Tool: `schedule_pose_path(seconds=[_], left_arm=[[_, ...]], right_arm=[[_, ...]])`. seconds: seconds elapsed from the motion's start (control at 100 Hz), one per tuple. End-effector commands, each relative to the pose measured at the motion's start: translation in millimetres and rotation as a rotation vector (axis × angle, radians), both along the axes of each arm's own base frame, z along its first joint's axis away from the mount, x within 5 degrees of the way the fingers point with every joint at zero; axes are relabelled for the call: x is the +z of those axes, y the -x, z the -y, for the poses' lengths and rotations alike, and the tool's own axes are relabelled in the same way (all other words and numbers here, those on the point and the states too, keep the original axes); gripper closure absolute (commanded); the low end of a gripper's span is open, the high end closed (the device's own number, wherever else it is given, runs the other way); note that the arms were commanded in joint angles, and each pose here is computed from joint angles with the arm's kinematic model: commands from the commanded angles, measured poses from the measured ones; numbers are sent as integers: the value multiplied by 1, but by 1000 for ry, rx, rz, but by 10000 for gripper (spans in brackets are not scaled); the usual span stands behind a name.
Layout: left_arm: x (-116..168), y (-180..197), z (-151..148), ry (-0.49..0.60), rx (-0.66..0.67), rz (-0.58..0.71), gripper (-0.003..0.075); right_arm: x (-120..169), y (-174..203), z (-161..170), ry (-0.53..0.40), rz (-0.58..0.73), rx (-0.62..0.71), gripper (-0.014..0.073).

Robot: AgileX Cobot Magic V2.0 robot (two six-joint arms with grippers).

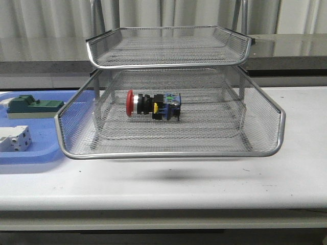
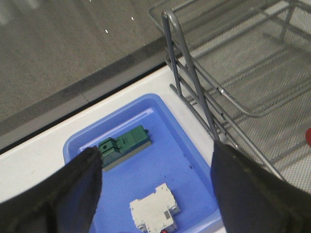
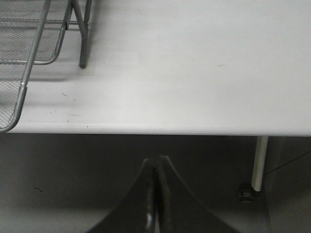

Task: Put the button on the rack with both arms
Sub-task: 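Raise the left gripper back above the blue tray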

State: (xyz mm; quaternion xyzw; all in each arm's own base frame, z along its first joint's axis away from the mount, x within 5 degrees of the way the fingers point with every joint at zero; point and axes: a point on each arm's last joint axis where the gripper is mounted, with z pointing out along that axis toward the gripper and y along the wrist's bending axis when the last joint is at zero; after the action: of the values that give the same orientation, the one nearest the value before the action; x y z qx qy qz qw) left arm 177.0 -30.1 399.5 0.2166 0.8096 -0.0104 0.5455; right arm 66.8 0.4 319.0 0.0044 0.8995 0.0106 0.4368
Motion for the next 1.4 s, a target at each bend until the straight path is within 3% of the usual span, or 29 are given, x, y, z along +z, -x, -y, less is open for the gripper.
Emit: schedule_pose_path(seconds=[0.0, 0.22, 0.34, 0.48, 0.65, 0.83, 1.09, 1.21, 1.39], left_arm=[[4, 22, -5, 97, 61, 190, 261], [-40, 68, -11, 168, 109, 294, 263], [-66, 87, -13, 228, 124, 320, 307], [-94, 99, -17, 332, 170, 363, 371], [-126, 104, -21, 374, 218, 374, 374], [-142, 104, -21, 406, 233, 335, 374], [-141, 104, -21, 407, 233, 335, 378], [-141, 104, -21, 407, 233, 335, 475], [-141, 104, -21, 405, 233, 335, 739]], right_arm=[[14, -3, 1, 12, 83, 0, 704], [14, -3, 1, 12, 83, 0, 704], [14, -3, 1, 12, 83, 0, 704], [14, -3, 1, 12, 83, 0, 704], [14, -3, 1, 12, 83, 0, 704], [14, -3, 1, 12, 83, 0, 704], [14, -3, 1, 12, 83, 0, 704], [14, -3, 1, 12, 83, 0, 704], [14, -3, 1, 12, 83, 0, 704]])
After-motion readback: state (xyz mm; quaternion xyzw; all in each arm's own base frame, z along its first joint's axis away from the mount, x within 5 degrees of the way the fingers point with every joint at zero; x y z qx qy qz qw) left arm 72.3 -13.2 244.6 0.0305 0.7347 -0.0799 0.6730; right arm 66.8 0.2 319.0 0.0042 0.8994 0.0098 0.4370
